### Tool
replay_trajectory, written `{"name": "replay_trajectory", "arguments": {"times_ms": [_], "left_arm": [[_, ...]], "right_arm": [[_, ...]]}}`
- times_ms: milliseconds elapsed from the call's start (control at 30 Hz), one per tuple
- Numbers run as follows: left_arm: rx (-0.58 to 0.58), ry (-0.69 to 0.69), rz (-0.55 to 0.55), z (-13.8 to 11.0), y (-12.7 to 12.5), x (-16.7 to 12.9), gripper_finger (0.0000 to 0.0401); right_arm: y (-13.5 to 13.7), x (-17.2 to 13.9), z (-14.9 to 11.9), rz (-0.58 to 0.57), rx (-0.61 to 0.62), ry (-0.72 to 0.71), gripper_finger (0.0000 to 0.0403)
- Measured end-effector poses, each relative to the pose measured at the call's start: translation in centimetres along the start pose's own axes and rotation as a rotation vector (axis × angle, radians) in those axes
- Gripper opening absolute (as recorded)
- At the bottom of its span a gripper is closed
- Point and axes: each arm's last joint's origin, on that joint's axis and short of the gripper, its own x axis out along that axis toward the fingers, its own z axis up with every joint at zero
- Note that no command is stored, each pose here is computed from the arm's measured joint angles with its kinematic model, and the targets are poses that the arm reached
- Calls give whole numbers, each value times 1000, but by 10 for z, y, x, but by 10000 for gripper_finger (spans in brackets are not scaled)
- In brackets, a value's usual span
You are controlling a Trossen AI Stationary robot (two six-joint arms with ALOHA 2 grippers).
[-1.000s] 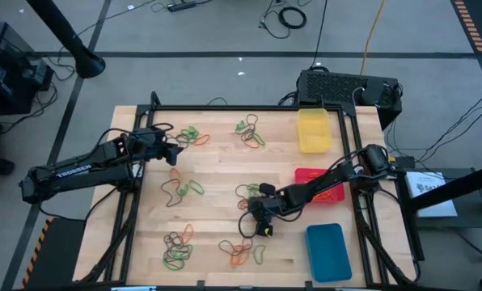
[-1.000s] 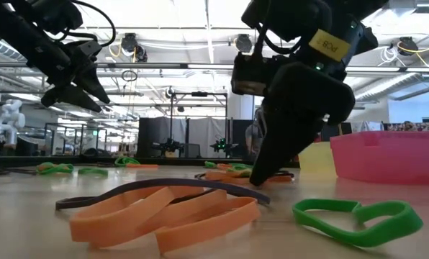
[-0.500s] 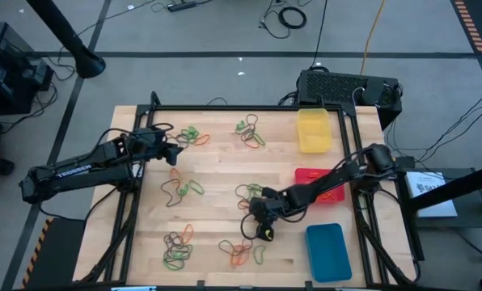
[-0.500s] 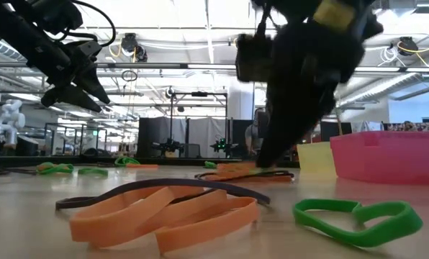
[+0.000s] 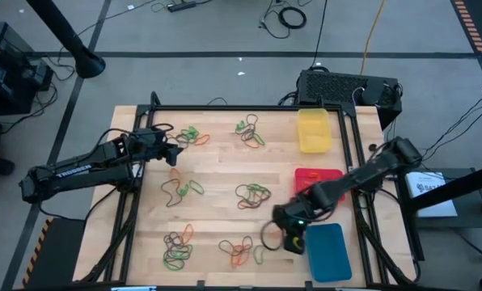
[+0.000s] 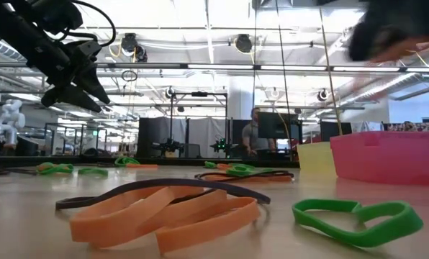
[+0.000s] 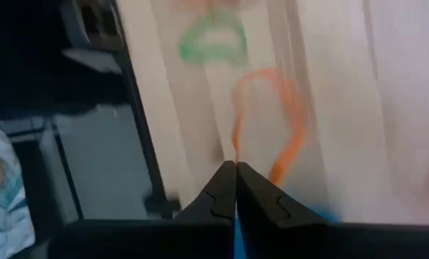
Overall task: Sort rubber bands into baskets
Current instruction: Put the orange rubber band into the red bin
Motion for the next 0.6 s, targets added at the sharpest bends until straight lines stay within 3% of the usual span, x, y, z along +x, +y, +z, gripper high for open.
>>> {"name": "replay_trajectory", "arguments": {"times_ms": [233,433,600], "left_arm": [[45,-9,8,0,0,0,175],[51,-40,43,2,1,0,175],[47,-66,43,4,0,0,175]], "right_arm": [[17,-9,-53,-96,59,143,0],[23,-5,-74,-200,80,128,0],[8,-11,-84,-432,193,119,0]]}}
